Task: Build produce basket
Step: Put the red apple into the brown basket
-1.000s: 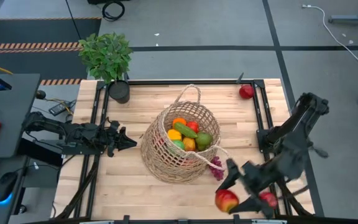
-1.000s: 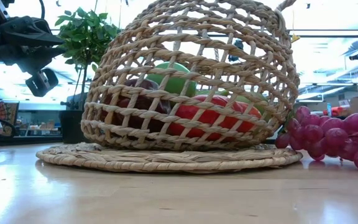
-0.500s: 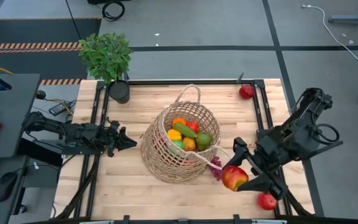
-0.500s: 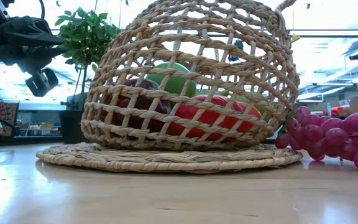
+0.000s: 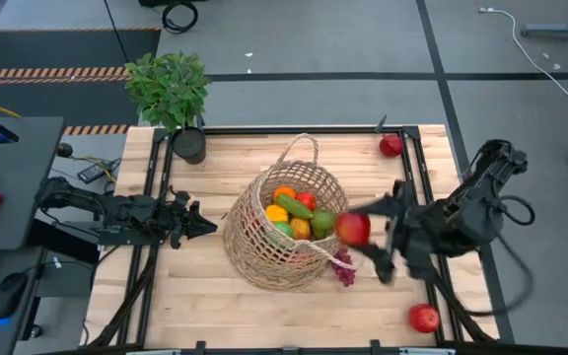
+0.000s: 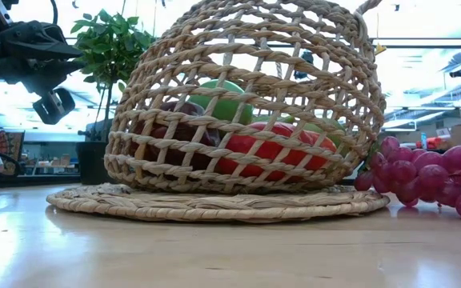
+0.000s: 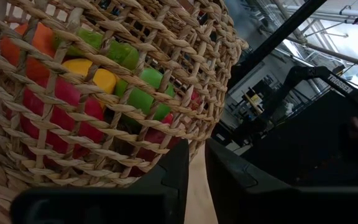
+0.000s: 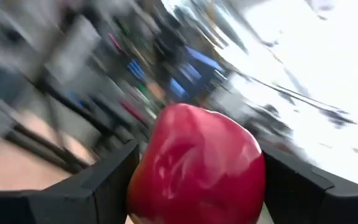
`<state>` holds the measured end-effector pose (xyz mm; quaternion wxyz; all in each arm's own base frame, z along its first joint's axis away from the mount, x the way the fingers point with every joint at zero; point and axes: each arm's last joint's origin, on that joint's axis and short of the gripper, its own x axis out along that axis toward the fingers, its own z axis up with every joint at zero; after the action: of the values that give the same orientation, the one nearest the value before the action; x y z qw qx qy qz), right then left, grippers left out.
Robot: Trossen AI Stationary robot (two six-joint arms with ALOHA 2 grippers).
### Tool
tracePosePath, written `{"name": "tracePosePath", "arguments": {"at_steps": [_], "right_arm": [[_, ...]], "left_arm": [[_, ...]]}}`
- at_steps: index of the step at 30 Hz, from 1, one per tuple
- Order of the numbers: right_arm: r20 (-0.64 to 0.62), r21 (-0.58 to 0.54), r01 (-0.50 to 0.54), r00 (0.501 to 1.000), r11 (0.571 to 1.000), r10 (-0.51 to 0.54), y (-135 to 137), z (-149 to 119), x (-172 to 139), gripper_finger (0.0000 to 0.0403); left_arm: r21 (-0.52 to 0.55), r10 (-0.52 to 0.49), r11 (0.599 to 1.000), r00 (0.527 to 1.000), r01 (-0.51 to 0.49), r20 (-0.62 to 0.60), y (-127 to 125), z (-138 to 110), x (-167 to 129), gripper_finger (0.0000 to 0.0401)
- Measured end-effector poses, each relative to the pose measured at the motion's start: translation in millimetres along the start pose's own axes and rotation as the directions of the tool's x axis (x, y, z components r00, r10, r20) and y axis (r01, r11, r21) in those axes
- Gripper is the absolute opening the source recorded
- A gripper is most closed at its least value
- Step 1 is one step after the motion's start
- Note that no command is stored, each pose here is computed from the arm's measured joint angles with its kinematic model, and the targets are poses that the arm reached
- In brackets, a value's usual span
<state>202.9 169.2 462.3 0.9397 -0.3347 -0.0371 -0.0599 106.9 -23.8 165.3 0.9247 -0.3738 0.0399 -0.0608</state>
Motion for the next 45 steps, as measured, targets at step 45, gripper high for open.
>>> {"name": "tracePosePath", "arguments": {"at_steps": [45], "right_arm": [[-0.703,0.381,0.099,0.677,0.919,0.219,-3,-192,125,0.0298]], "left_arm": [[0.0,0.0,1.0,1.0,0.0,0.0,0,0,0,0.0061]]}}
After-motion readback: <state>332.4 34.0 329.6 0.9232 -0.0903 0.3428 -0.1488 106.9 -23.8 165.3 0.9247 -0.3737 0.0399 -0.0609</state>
